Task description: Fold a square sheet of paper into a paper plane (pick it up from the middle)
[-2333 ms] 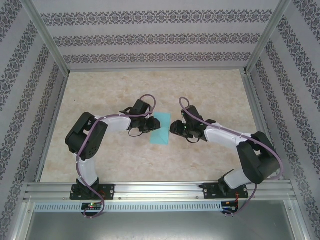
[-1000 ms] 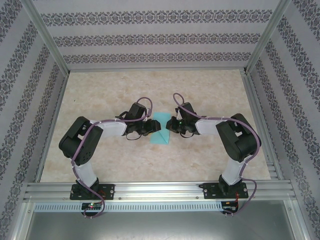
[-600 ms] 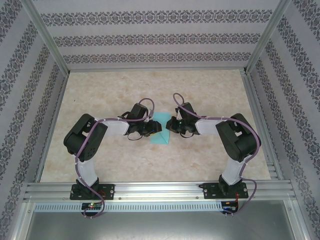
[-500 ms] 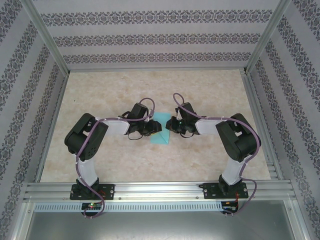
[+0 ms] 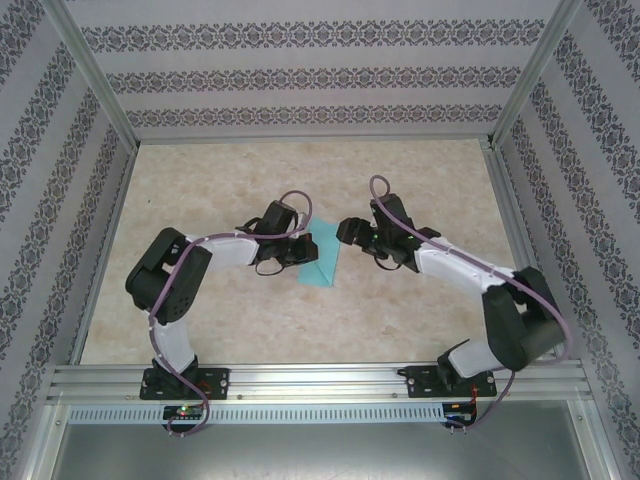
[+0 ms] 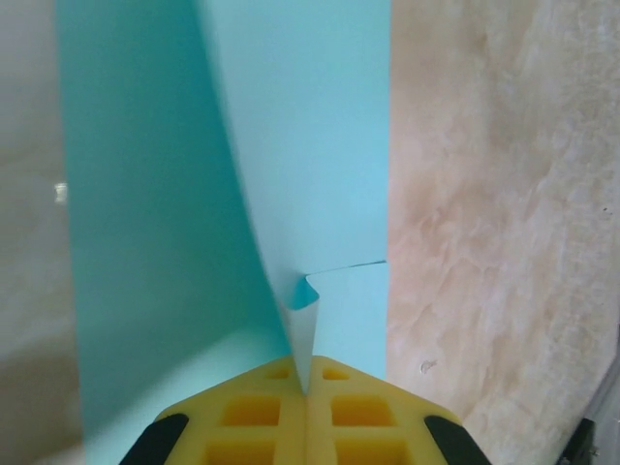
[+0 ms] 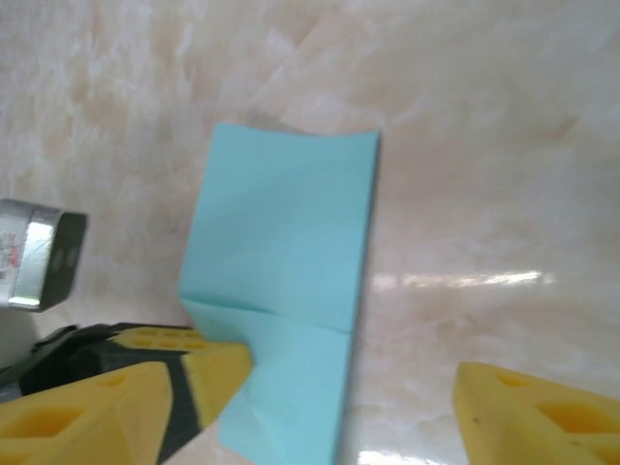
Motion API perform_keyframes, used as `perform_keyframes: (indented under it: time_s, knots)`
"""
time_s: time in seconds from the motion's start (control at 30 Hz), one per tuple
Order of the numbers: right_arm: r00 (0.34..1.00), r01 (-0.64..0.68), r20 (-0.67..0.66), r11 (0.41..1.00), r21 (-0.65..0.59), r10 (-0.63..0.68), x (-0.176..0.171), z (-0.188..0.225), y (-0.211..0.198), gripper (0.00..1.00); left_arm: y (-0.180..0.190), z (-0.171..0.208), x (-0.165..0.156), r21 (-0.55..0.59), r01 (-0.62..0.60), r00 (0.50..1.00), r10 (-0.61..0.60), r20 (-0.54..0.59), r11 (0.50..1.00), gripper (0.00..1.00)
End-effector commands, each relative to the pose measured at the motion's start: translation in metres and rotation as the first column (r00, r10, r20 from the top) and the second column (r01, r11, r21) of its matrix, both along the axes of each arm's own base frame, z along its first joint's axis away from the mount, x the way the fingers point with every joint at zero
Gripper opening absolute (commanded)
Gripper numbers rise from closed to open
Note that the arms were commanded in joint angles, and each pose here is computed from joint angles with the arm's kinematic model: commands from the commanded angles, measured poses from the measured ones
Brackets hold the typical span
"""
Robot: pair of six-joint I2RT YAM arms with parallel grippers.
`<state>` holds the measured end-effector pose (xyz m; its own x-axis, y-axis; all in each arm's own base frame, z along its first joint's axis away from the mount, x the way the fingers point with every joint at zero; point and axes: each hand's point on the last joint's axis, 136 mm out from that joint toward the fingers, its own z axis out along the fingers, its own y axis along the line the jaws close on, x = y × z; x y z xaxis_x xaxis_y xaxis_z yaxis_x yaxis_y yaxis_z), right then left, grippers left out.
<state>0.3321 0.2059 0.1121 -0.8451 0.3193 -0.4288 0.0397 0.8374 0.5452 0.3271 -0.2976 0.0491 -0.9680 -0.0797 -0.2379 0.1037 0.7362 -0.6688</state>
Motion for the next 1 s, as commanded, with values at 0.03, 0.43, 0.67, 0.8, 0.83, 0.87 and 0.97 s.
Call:
perform_keyframes:
  time_s: [0.03,0.43,0.67,0.8,0.83,0.87,0.97]
  knots:
    - [0.990,0.119,0.085,0.988,-0.103,-0.110,0.002,0.027,-0.036,0.87,0.019,0.056,0.005,0.114,0.000,0.986,-0.019,0.166,0.994,0.04]
    - [0.959,0.252,0.168,0.958,-0.139,-0.228,-0.021,0.052,-0.080,0.98,0.080,0.138,0.002,0.607,-0.180,0.896,-0.125,0.425,0.774,0.04]
    - [0.934,0.349,0.142,0.920,-0.180,-0.327,-0.031,0.044,-0.115,0.98,0.072,0.142,0.023,0.807,-0.314,0.838,-0.255,0.483,0.500,0.03]
    - [0.911,0.409,0.134,0.894,-0.185,-0.389,-0.036,0.040,-0.137,0.98,0.066,0.122,0.034,0.867,-0.330,0.841,-0.301,0.450,0.375,0.03]
    - [0.906,0.422,0.130,0.888,-0.184,-0.404,-0.037,0.038,-0.142,0.98,0.063,0.117,0.036,0.875,-0.329,0.841,-0.311,0.443,0.356,0.03]
    - [0.900,0.434,0.127,0.882,-0.183,-0.417,-0.038,0.037,-0.147,0.98,0.061,0.109,0.038,0.884,-0.326,0.842,-0.322,0.432,0.334,0.03]
    - [0.887,0.461,0.120,0.870,-0.171,-0.447,-0.041,0.033,-0.157,0.98,0.056,0.090,0.045,0.905,-0.322,0.850,-0.336,0.406,0.277,0.03]
